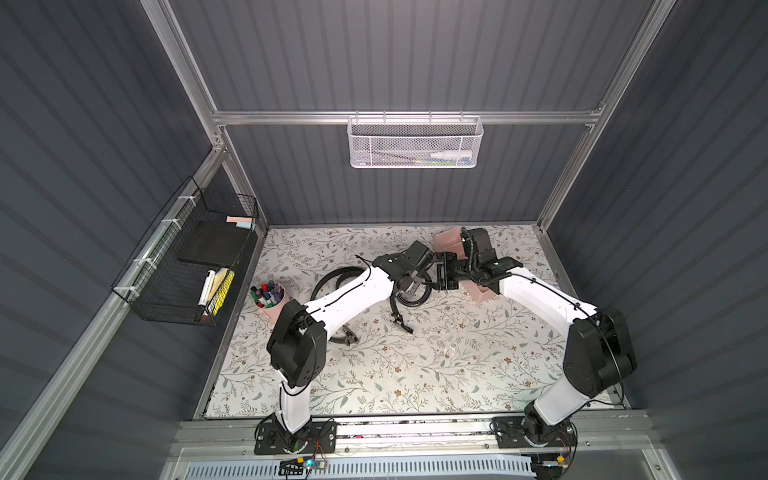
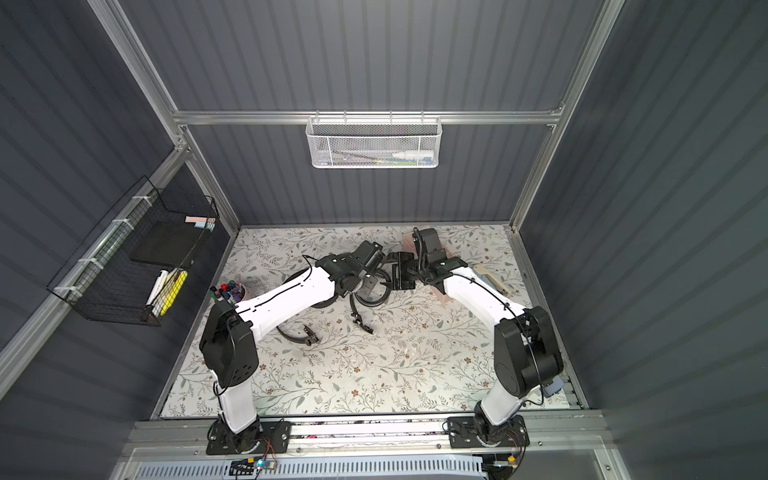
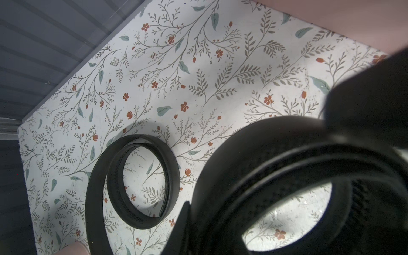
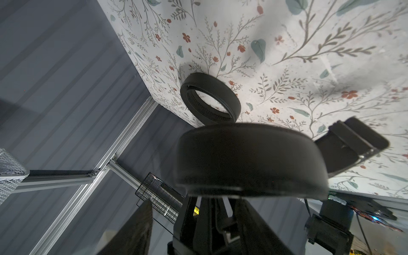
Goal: Place the belts into the storage roll
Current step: Pick up the belt from the center of the board.
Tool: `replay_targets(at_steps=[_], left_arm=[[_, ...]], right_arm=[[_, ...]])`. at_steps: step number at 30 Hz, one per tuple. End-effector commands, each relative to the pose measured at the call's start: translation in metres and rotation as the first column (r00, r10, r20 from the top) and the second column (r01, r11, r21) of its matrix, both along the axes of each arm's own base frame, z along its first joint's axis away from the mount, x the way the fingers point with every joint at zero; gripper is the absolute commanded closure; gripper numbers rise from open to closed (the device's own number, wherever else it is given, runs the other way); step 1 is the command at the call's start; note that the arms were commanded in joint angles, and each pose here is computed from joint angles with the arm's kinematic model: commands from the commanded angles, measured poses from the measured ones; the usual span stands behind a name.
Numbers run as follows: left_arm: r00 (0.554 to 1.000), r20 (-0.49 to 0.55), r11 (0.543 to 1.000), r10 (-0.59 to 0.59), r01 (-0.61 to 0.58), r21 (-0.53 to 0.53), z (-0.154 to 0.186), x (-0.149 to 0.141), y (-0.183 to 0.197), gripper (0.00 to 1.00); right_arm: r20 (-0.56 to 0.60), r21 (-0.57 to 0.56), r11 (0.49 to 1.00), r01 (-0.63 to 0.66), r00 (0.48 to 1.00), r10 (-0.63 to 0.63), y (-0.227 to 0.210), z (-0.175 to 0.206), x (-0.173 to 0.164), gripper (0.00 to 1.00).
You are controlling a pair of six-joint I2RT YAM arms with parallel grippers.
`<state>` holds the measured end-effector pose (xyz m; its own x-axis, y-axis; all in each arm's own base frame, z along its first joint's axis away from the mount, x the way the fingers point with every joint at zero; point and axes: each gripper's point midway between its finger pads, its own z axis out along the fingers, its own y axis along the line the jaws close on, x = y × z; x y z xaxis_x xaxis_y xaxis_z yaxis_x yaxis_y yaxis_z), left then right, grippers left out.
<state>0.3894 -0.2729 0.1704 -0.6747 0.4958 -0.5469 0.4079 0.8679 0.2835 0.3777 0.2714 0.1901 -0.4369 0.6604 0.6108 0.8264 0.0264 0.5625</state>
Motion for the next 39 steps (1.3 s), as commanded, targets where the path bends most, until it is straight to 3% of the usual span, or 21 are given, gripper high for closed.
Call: replay_targets(at_steps=[1, 27, 33, 39], left_arm=[[0.998, 0.063, 0.995, 0.007, -0.001, -0.095, 0.031, -0.001, -0.007, 0.98], [0.992, 0.106, 0.993, -0.065, 0.074, -0.088, 0.044, -0.022, -0.028, 0.98], [0.99, 0.116, 0.992, -0.079, 0.089, -0.088, 0.047, -0.027, -0.031, 0.98], [0.988, 0.126, 0.991, -0.091, 0.103, -0.088, 0.052, -0.03, -0.033, 0.98]], right_arm=[[-0.071, 0.026, 0.997, 0.074, 0.995, -0.072, 0.002, -0.004, 0.01, 0.37], [-0.013, -0.107, 0.989, 0.102, 0.995, -0.104, -0.008, -0.007, 0.03, 0.46], [0.004, -0.137, 0.986, 0.096, 0.995, -0.096, -0.01, -0.007, 0.033, 0.56], [0.016, -0.164, 0.981, 0.103, 0.995, -0.102, -0.014, -0.011, 0.035, 0.78]])
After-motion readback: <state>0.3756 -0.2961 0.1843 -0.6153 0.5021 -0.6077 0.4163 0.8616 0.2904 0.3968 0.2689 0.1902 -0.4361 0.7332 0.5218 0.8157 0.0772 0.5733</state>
